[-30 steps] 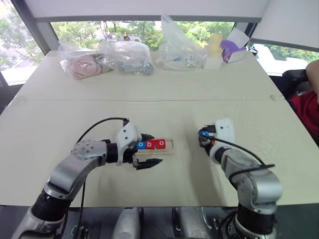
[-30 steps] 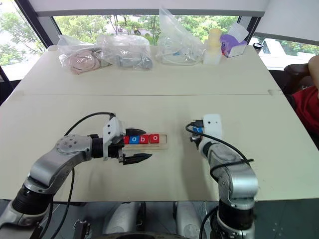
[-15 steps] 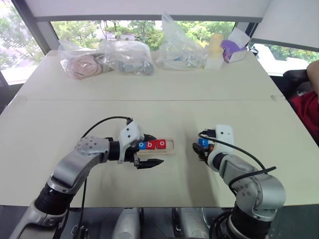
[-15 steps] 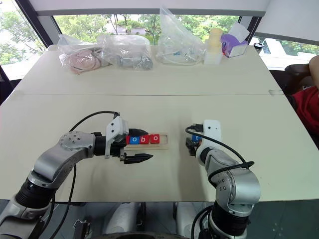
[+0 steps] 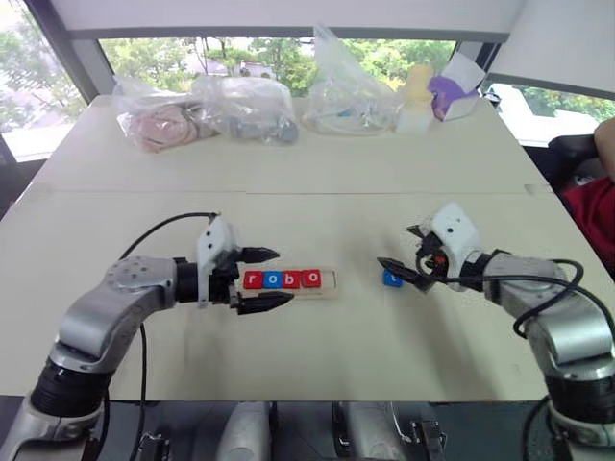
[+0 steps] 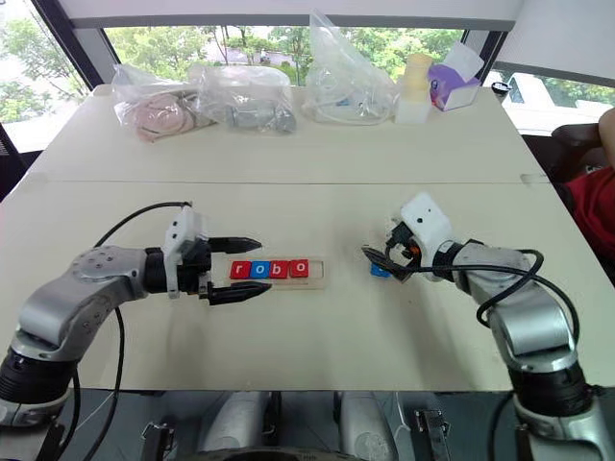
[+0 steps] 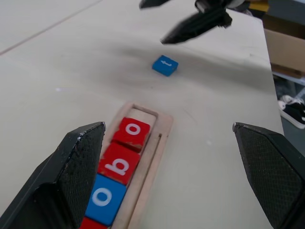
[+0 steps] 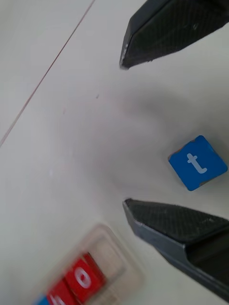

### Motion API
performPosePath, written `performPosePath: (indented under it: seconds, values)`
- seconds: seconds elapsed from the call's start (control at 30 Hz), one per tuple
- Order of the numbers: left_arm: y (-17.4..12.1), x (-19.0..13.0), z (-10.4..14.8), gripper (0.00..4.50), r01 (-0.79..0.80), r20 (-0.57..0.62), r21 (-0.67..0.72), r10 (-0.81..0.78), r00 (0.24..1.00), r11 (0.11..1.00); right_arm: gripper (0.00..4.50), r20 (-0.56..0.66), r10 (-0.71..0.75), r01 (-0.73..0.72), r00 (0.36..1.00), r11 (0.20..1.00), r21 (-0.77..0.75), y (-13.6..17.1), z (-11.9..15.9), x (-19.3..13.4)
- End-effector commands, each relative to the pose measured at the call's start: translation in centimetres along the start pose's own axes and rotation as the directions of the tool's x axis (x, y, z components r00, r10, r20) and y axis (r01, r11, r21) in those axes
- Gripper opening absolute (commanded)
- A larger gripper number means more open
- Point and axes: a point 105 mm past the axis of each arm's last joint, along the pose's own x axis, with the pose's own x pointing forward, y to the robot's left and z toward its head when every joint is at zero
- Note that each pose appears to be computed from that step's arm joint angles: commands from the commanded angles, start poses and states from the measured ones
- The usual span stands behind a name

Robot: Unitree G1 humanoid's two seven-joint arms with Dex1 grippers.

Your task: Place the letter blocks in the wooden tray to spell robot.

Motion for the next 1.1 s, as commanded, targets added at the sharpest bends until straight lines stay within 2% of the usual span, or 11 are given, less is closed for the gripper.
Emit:
performPosePath:
  seconds: [0.03,0.17,0.53,0.63,0.8,0.93,1.1]
  values:
    - [-0.5,-1.2,0.8,4.5,0.011,-0.006,0.028,-0.011,1.0,1.0,4.45,0.056,0.23,-0.225,0.971,0.97,-0.09,1.0,-0.3,0.0]
    - [-0.1,-2.4,0.6,4.5,-0.014,-0.05,0.031,0.016,0.999,0.999,4.45,-0.022,0.28,-0.281,0.96,0.954,-0.108,-0.8,-3.1,0.2]
    - [0.3,-4.1,-0.3,4.5,-0.089,-0.093,0.008,0.089,0.992,0.996,4.45,-0.027,0.312,-0.313,0.95,0.942,-0.121,-1.6,-4.9,2.3]
    - [0.4,-4.6,-0.3,4.5,-0.107,-0.094,0.003,0.107,0.99,0.994,3.64,-0.041,0.333,-0.335,0.942,0.936,-0.11,-1.3,-5.6,2.2]
    - [0.5,-4.8,-0.3,4.5,-0.116,-0.096,0.006,0.116,0.989,0.993,1.19,-0.023,0.352,-0.352,0.936,0.931,-0.094,-1.0,-5.8,2.1]
    - [0.5,-4.8,-0.3,4.5,-0.115,-0.098,0.007,0.115,0.988,0.993,1.21,0.019,0.357,-0.354,0.934,0.931,-0.086,-0.8,-4.6,2.3]
    - [0.2,-4.8,-0.5,4.5,-0.088,-0.121,0.008,0.088,0.989,0.996,1.21,0.176,0.412,-0.404,0.894,0.911,-0.082,0.7,1.3,3.9]
